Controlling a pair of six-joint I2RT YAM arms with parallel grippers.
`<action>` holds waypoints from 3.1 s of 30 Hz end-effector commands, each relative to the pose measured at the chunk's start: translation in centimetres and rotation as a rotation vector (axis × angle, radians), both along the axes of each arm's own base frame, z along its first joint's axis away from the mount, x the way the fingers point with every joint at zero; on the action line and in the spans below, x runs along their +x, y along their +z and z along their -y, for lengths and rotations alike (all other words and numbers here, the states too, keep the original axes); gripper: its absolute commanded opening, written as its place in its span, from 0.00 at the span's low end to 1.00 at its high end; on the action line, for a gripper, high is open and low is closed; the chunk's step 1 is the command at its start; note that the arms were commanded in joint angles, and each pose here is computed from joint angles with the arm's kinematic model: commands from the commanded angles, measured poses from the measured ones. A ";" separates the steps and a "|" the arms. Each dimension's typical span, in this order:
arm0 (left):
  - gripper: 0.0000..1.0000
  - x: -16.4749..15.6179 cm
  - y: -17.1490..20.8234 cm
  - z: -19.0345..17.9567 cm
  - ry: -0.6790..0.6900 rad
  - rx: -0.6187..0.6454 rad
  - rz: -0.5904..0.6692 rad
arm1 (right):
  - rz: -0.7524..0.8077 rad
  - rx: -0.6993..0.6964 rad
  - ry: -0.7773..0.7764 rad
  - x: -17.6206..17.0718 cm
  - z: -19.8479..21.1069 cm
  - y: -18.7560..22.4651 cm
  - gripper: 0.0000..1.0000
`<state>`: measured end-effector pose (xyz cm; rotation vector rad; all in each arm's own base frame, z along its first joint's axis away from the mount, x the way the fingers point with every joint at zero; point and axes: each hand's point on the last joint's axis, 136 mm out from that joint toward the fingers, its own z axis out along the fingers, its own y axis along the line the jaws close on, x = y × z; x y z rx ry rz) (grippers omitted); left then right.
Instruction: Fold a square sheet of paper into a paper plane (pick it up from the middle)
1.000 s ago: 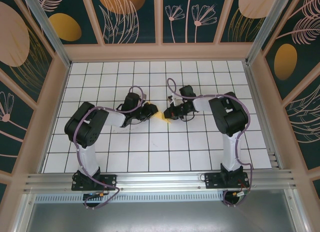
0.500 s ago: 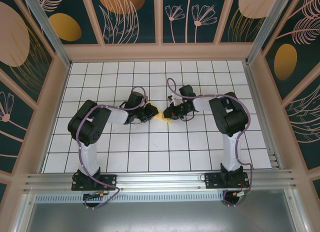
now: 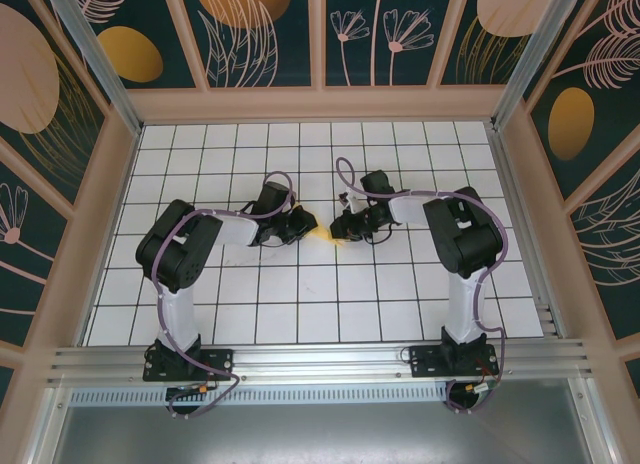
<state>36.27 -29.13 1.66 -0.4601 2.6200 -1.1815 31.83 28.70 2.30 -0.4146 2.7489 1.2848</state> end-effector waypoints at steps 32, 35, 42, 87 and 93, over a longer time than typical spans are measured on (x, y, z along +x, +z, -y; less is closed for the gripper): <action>0.16 -1.0 -5.1 -3.2 0.068 0.175 -0.104 | 0.055 -0.187 0.053 -0.2 -1.3 -0.9 0.06; 0.16 -1.0 -5.2 -3.2 0.069 0.181 -0.106 | 0.049 -0.203 0.044 -0.1 -0.8 -1.4 0.06; 0.16 -1.0 -5.4 -3.4 0.073 0.194 -0.109 | 0.030 -0.218 0.043 -0.5 0.1 -2.2 0.05; 0.16 -1.3 -6.5 -4.1 0.066 0.252 -0.124 | -0.014 -0.159 -0.010 -1.8 2.7 -1.6 0.07; 0.16 -1.2 -6.4 -4.0 0.064 0.249 -0.123 | 0.070 -0.057 0.019 -0.5 0.0 2.9 0.07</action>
